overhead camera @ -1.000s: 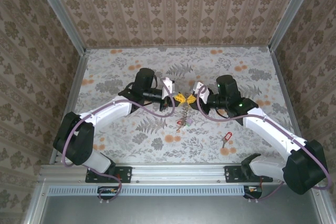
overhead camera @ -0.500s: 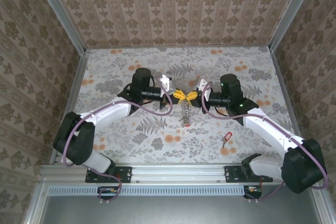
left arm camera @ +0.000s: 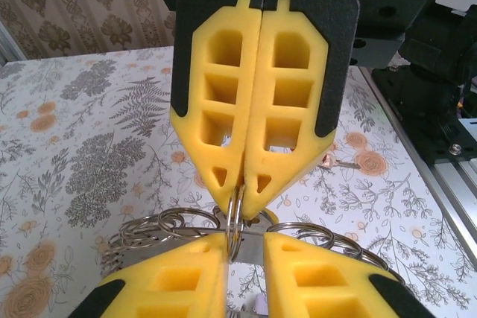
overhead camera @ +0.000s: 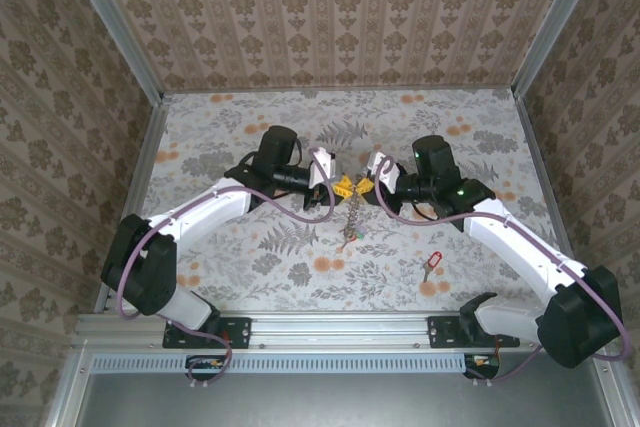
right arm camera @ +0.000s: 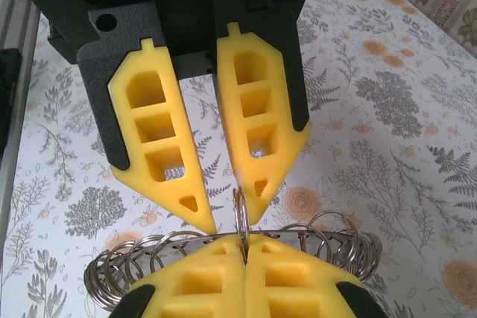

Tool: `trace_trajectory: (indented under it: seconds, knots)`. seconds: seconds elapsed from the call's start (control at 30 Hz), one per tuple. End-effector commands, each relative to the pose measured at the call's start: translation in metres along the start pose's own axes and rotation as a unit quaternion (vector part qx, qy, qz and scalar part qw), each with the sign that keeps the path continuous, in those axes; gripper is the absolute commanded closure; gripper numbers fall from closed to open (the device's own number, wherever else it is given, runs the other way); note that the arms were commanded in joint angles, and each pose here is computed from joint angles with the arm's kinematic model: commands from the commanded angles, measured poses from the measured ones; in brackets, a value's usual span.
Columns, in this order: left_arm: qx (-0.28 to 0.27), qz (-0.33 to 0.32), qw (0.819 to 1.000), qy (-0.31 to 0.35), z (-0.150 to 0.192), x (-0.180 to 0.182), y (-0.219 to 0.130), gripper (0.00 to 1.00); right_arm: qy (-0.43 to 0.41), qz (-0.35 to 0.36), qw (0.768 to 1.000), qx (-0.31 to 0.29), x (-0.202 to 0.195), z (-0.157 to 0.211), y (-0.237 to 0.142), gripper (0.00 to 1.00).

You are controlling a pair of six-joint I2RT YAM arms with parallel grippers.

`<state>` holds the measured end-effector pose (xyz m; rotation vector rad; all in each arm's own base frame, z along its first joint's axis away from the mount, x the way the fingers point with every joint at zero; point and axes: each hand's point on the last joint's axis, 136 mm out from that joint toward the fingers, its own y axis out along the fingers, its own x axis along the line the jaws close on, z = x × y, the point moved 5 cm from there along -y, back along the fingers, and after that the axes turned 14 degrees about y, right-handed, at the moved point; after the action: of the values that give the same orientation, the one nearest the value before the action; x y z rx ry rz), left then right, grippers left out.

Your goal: Put the keys on the keyring

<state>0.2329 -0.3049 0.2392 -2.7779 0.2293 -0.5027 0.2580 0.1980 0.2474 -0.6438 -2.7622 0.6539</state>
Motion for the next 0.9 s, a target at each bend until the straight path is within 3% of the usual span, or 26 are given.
trace_trajectory:
  seconds: [0.0,0.43,0.6,0.7,0.87]
  knots:
    - [0.000,0.006,1.000,0.021,-0.010,0.001,0.000,0.78,-0.021,0.011,1.000,0.010,0.001,-0.008,-0.003,1.00]
    - [-0.001,-0.002,1.000,0.029,-0.014,0.000,0.003,0.80,-0.028,0.021,0.999,0.029,0.001,-0.008,0.000,1.00]
    - [0.007,0.005,0.999,0.030,-0.011,0.000,0.006,0.88,-0.029,0.018,0.999,0.027,0.003,-0.010,0.000,1.00]
    - [0.013,0.010,0.999,0.033,-0.011,-0.001,0.009,1.00,-0.028,0.017,0.999,0.030,0.005,-0.011,0.000,1.00]
    - [-0.005,0.010,1.000,0.028,-0.014,0.000,0.008,1.00,-0.033,0.024,0.999,0.017,0.005,-0.011,-0.001,0.96]
